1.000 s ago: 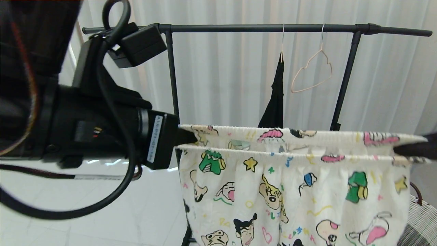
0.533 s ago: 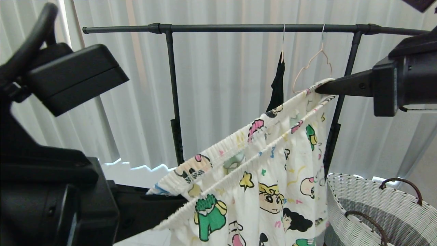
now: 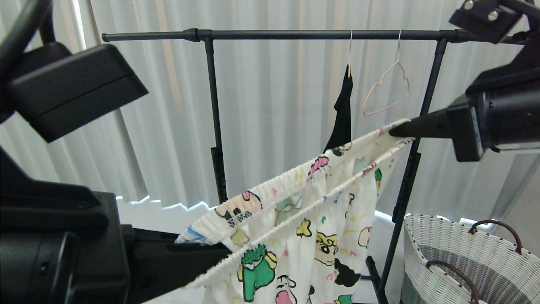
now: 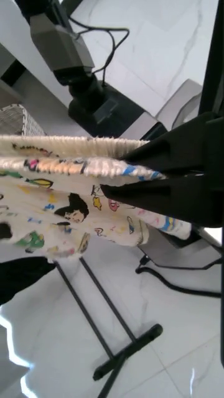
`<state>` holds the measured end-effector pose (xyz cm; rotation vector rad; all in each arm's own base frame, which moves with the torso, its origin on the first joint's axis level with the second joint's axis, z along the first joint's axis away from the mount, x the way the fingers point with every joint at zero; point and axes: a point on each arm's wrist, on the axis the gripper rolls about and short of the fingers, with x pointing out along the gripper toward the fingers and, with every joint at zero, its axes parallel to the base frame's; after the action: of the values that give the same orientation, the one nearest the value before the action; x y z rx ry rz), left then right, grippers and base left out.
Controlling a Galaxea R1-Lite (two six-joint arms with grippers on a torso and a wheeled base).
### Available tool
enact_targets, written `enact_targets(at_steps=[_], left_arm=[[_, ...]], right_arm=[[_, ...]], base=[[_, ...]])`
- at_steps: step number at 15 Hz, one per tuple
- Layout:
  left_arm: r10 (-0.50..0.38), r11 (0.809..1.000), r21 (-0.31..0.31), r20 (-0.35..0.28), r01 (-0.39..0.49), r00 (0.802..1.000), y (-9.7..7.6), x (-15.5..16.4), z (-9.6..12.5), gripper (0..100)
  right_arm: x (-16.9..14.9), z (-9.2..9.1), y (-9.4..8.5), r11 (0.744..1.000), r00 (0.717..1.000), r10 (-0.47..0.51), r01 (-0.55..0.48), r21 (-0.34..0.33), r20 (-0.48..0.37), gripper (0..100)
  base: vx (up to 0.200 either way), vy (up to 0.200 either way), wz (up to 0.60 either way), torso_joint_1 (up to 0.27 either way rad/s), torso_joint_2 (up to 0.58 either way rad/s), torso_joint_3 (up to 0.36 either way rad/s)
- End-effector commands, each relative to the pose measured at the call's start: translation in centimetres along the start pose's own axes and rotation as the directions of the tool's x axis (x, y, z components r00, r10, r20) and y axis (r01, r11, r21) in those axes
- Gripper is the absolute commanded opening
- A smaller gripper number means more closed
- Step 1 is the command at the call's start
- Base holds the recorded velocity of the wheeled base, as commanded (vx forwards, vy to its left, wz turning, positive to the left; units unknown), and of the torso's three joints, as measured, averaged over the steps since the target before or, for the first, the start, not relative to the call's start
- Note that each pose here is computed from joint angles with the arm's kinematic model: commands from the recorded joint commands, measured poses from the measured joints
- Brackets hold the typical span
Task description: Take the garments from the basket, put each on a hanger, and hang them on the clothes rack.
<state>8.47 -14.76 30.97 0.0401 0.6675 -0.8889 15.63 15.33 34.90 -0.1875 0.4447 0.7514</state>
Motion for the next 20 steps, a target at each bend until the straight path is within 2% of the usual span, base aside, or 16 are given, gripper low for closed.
enact_targets(at_steps=[1,2,3,8,9,13,15,17,18,19,20], left_arm=[[0.116,0.993,0.004,0.072,-0.117,0.991,2.3,2.0,2.1,0],[0.145,0.989,-0.006,0.149,-0.145,0.978,3.2,3.0,3.4,0],[0.155,0.988,-0.004,0.178,-0.157,0.972,3.6,3.4,4.0,0],[0.136,0.990,0.021,0.170,-0.141,0.976,3.2,3.8,3.8,0],[0.137,0.990,0.021,0.170,-0.143,0.976,3.2,3.7,3.8,0],[0.177,0.983,0.015,0.144,-0.181,0.974,3.5,4.3,3.1,0],[0.255,0.966,0.009,0.128,-0.258,0.958,3.8,4.9,2.6,0],[0.287,0.957,0.006,0.108,-0.290,0.952,4.1,5.4,2.2,0],[0.298,0.954,0.009,0.103,-0.300,0.949,4.1,5.4,1.9,0],[0.314,0.948,0.015,0.100,-0.317,0.944,4.2,5.4,1.7,0],[0.334,0.940,0.034,0.111,-0.340,0.936,4.2,4.5,1.4,0]], right_arm=[[-4.0,-1.1,-0.2,1.000,1.000,-0.005,0.005,0.002,-0.023,0],[-5.3,-1.7,-0.1,1.000,0.999,0.004,-0.004,0.000,-0.047,0],[-5.9,-1.9,0.1,1.000,0.998,0.016,-0.016,-0.004,-0.058,0],[-6.4,-2.3,0.6,0.999,0.995,0.048,-0.049,-0.020,-0.083,0],[-6.4,-2.4,0.6,0.999,0.995,0.044,-0.046,-0.021,-0.087,100],[-7.1,-2.9,0.6,0.999,0.994,0.043,-0.046,-0.023,-0.104,100],[-8.4,-3.2,0.6,0.998,0.995,0.059,-0.061,-0.018,-0.074,100],[-9.3,-3.7,0.5,0.993,0.991,0.118,-0.118,-0.009,-0.056,100],[-9.2,-4.0,0.2,0.996,0.995,0.086,-0.086,-0.002,-0.057,100],[-9.1,-4.3,-0.6,1.000,0.998,0.001,0.000,0.019,-0.067,100],[-9.4,-4.8,-1.4,0.993,0.989,-0.110,0.114,0.039,-0.100,100]], base=[[0.000,0.000,0.00,0.000,0.00,0.000],[0.000,0.000,0.00,0.000,0.00,0.000],[0.000,0.000,0.00,0.000,0.00,0.000],[0.000,0.000,0.00,0.000,0.00,0.000],[0.000,0.000,0.00,0.000,0.00,0.000],[0.000,0.000,0.00,0.000,0.00,0.000],[0.000,0.000,0.00,0.000,0.00,0.000],[0.000,0.000,0.00,0.000,0.00,0.000],[0.000,0.000,0.00,0.000,0.00,0.000],[0.000,0.000,0.00,0.000,0.00,0.000],[0.000,0.000,0.00,0.000,0.00,0.000]])
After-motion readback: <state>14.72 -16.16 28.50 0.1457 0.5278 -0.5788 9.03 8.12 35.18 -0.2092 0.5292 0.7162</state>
